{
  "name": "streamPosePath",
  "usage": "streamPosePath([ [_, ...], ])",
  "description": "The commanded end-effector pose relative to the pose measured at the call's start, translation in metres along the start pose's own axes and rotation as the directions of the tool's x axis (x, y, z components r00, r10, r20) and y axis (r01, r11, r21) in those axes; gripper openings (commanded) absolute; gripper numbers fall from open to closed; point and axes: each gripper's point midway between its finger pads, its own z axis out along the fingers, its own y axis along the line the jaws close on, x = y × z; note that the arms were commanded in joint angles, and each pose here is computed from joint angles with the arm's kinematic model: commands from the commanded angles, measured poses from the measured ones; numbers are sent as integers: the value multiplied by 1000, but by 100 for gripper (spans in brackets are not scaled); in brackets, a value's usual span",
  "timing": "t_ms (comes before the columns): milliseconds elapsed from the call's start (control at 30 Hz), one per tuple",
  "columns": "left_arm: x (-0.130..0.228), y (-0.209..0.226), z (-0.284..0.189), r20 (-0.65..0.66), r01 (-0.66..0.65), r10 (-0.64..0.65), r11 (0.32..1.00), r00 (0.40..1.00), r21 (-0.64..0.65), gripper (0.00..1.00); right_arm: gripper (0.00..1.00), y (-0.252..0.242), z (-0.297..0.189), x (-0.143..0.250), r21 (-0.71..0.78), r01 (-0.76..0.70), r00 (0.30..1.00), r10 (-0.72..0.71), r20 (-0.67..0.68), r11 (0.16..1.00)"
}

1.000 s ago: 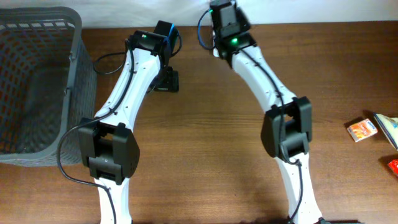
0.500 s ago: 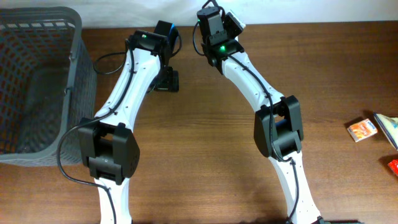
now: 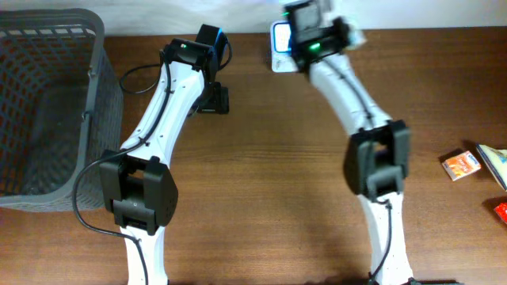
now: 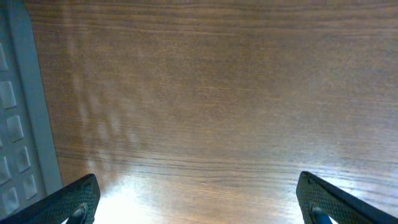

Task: Scan the item barcode
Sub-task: 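Carry the teal pack right and drop it near the snacks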

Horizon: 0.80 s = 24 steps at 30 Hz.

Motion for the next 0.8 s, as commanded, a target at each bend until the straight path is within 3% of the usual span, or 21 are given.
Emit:
streamPosePath([
  [0,-1,4,-9,20,27,-28,1000,999,11,99,4,-94,41,57,164,-253,944,281,-174,953],
  [67,-1,4,-9,20,27,-28,1000,999,11,99,4,-100,62,101,151,-324,885,355,-300,934],
  [133,-1,4,-9,20,27,-28,1000,999,12,99,4,-105,82,150,146,-445,764,459,-454,884],
  [233,-1,4,-9,20,28,-28,1000,999,15,99,4,-114,105,207,112,-544,604,481,-636,832],
  [433,-4,-2,-9,28,31,-32,999,999,45,99,4,-135,128,281,143,-715,318,500,-805,685],
  [533,-4,-4,-9,26,31,-32,998,999,57,99,19,-147,132,304,178,-749,232,504,-832,638],
  [600,-4,-4,-9,26,31,-32,998,999,57,99,22,-151,131,313,193,-756,202,503,-841,626],
  [667,-5,-4,-9,27,31,-33,998,999,57,99,42,-154,130,318,201,-751,190,498,-846,629],
  [767,-5,-4,-9,27,31,-33,998,999,57,99,44,-160,124,319,207,-752,181,498,-848,626],
])
